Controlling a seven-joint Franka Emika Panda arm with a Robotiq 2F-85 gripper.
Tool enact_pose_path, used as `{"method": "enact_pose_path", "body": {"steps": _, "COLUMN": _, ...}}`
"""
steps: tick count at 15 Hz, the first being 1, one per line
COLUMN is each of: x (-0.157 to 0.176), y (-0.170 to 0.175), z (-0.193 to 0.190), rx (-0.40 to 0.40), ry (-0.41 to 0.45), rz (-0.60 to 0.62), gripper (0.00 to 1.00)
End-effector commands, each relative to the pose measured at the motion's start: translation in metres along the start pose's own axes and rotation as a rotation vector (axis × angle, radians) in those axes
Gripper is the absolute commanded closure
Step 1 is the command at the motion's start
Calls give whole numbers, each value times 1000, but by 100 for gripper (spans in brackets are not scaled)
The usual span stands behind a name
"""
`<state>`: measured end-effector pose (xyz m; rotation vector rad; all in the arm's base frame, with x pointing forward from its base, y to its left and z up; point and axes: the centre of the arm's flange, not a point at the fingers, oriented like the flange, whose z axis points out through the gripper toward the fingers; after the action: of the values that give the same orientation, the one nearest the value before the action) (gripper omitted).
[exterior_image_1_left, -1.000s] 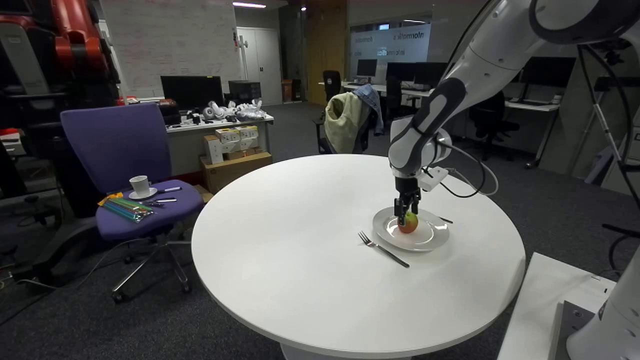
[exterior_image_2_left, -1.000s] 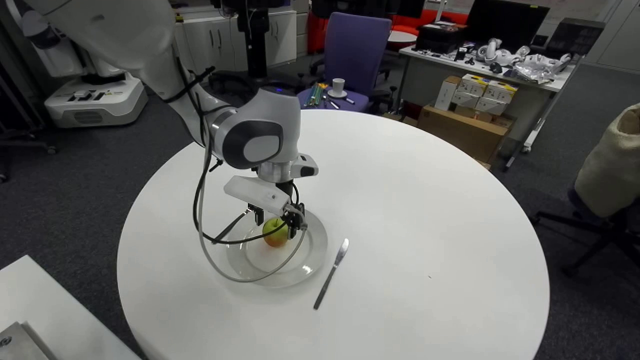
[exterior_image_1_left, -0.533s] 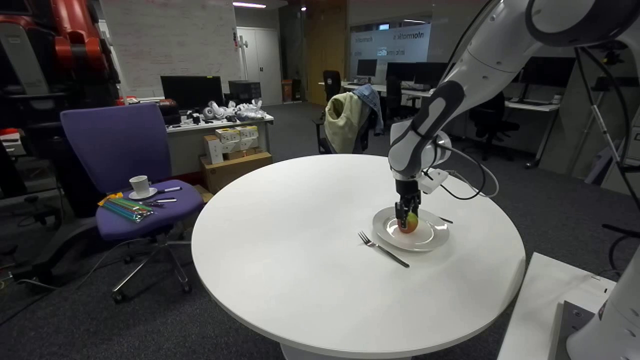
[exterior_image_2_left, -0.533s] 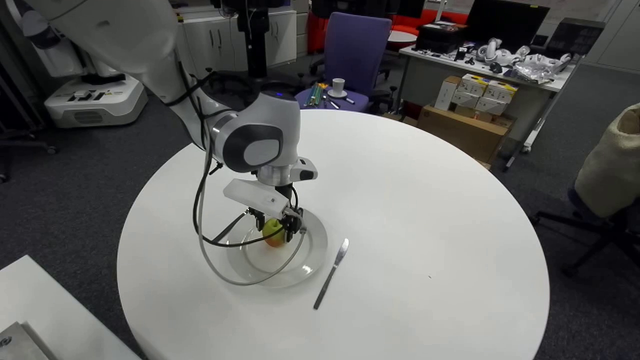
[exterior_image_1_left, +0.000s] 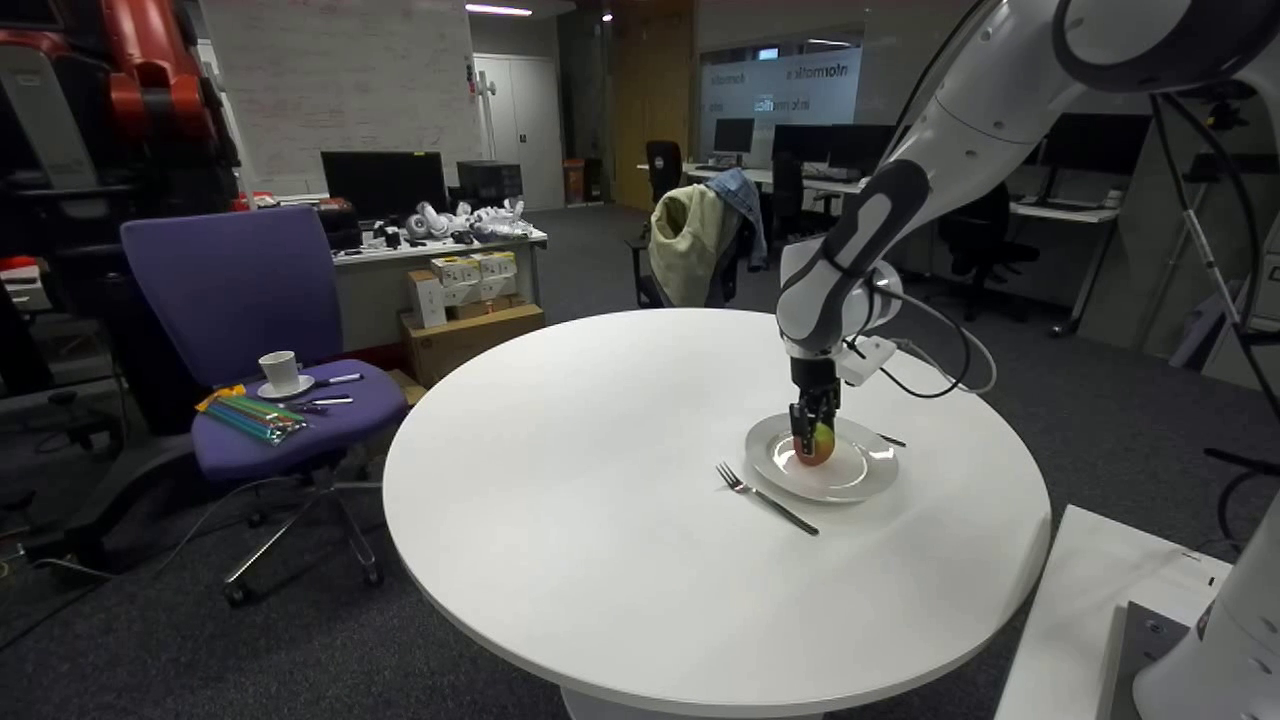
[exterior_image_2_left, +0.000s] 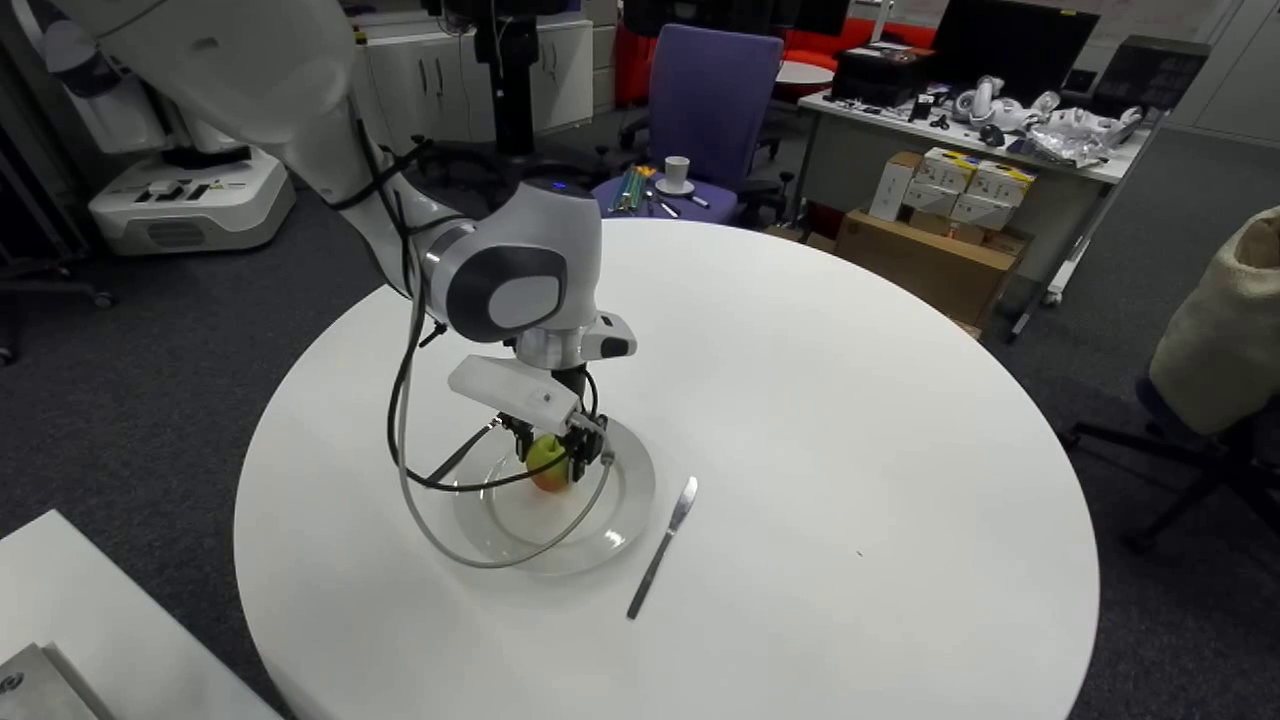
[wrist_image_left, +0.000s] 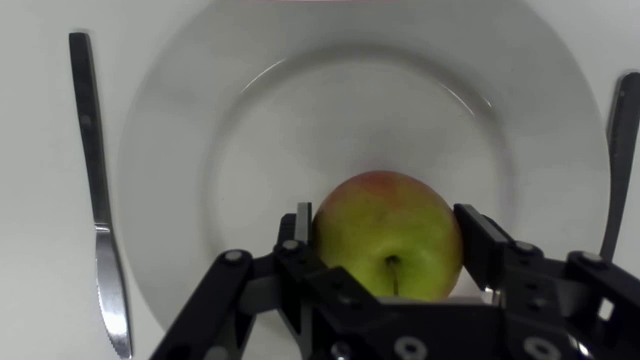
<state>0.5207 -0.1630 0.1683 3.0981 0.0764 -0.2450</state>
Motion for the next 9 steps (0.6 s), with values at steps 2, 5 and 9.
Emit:
{"method": "enact_pose_path", "body": {"steps": 2, "x": 9, "y": -5, "z": -39, "rx": -45, "ry": 67, "rz": -16, "gripper": 52}}
{"method": "enact_pose_path", "body": {"steps": 5, "x": 29, "y": -14, "z": -64, "rx": -59, "ry": 108, "rz": -51, "gripper": 52}}
{"method": "enact_pose_path", "body": {"steps": 9, "x": 69, "y": -38, "z": -92, "rx": 1, "ry": 172, "rz": -97, "gripper": 52}}
